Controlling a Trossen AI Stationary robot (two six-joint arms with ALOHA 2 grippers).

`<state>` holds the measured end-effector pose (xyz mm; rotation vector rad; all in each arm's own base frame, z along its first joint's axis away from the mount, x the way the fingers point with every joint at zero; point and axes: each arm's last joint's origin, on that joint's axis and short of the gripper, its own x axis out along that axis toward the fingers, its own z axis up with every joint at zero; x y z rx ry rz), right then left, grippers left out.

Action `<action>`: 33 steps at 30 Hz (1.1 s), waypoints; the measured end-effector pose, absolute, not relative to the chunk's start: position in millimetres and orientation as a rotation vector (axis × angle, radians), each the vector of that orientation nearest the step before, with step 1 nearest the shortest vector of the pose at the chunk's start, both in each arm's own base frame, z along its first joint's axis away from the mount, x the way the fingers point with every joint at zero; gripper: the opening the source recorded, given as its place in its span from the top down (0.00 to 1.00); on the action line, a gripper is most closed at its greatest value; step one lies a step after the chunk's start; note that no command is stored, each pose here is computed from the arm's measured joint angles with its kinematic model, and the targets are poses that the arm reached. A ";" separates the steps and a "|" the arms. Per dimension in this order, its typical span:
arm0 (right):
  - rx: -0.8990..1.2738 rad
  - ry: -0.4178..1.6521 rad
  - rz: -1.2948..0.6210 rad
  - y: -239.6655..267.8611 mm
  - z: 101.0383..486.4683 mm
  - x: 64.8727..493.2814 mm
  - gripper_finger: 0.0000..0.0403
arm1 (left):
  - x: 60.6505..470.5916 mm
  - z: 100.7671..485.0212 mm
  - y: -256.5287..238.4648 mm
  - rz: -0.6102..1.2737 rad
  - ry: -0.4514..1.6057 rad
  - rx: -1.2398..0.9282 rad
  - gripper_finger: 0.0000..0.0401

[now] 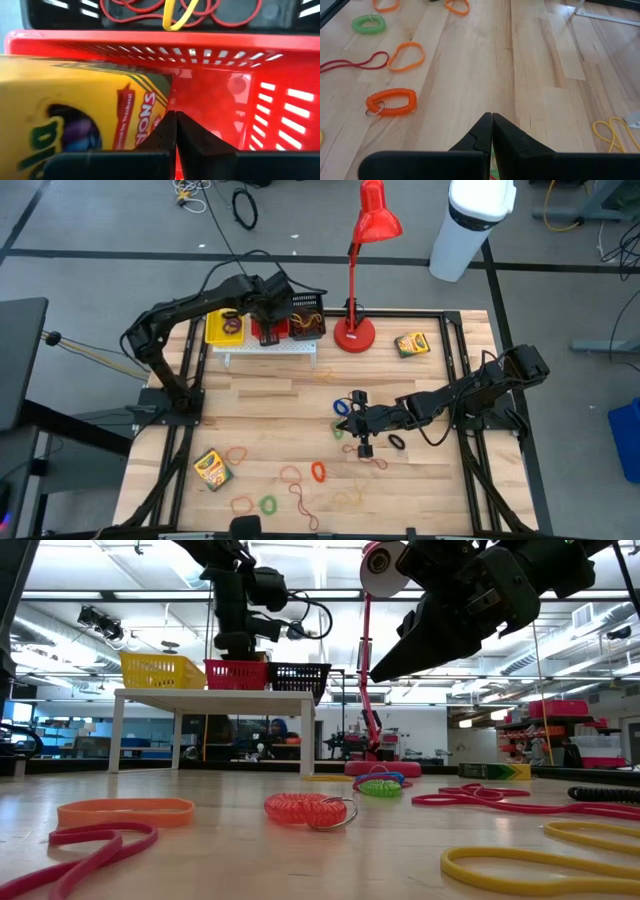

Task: Pick & Place Office Desk Supplies
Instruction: Put the crayon box into the red bin on the shelf

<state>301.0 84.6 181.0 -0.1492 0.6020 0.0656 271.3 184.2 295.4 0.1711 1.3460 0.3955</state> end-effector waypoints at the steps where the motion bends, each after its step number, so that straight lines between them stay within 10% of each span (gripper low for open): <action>1: -0.149 0.602 0.066 84.6 181.0 301.0 0.95 | 271.7 295.3 184.5 0.400 1.344 0.174 0.98; 33: -0.150 0.601 0.066 84.7 181.1 301.0 0.95 | 277.3 297.6 182.8 0.492 1.330 0.234 0.98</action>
